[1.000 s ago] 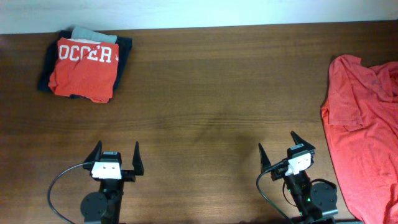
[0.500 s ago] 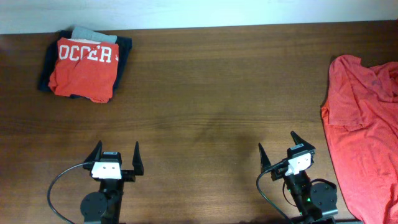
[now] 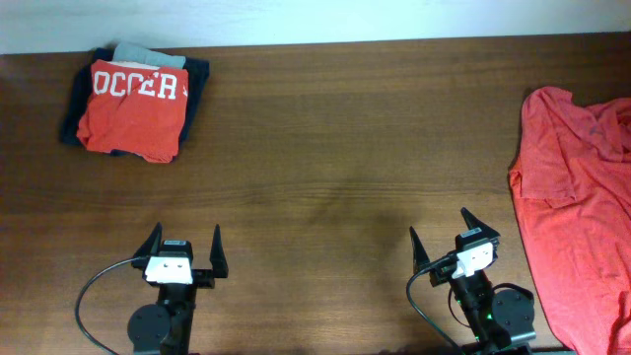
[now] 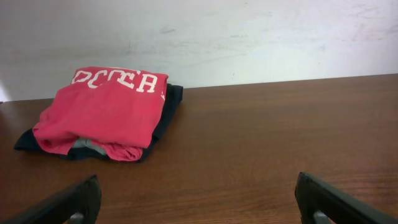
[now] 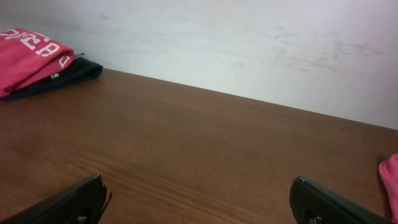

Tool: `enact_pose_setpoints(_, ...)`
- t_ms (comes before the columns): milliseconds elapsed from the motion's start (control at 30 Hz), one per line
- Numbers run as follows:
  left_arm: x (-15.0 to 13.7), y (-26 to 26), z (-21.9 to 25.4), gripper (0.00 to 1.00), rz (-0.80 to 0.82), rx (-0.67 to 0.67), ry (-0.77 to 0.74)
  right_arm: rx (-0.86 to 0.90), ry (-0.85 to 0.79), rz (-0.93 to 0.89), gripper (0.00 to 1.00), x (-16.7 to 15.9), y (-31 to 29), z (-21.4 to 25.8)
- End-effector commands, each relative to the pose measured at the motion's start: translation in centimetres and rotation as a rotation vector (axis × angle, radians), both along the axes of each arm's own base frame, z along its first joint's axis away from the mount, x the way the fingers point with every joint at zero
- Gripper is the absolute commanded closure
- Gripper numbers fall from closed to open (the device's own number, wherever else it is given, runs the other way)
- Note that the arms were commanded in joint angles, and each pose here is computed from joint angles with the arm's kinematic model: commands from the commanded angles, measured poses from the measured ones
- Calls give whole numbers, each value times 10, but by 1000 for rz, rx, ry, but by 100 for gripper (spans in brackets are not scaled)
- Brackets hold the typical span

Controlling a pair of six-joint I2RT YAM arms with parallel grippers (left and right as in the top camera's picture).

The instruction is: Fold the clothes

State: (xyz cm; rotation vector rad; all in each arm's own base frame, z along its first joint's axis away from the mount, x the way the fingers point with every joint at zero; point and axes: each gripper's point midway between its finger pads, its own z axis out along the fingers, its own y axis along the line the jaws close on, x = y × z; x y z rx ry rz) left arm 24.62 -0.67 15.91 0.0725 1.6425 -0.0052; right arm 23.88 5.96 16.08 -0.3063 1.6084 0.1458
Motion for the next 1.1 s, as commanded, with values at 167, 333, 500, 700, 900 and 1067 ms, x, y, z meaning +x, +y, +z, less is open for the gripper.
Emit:
enact_pose_setpoints(167,0,1,-2,1,5,20,3,2,13,-22,1,1,-4,-5)
enact_pose_setpoints(333,0,1,-2,1,5,20,3,2,14,-22,1,1,-4,-5)
enact_pose_setpoints(500,0,1,-2,1,5,20,3,2,14,-22,1,1,-4,-5)
enact_pose_setpoints(700,0,1,-2,1,5,20,3,2,13,-22,1,1,-4,-5)
enact_pose_setpoints(900,0,1,-2,1,5,20,3,-11,15,-98,1,4,-17,-6)
enact_pose_setpoints(1067,0,1,-2,1,5,20,3,74,-36,-77,1,4,-13,12)
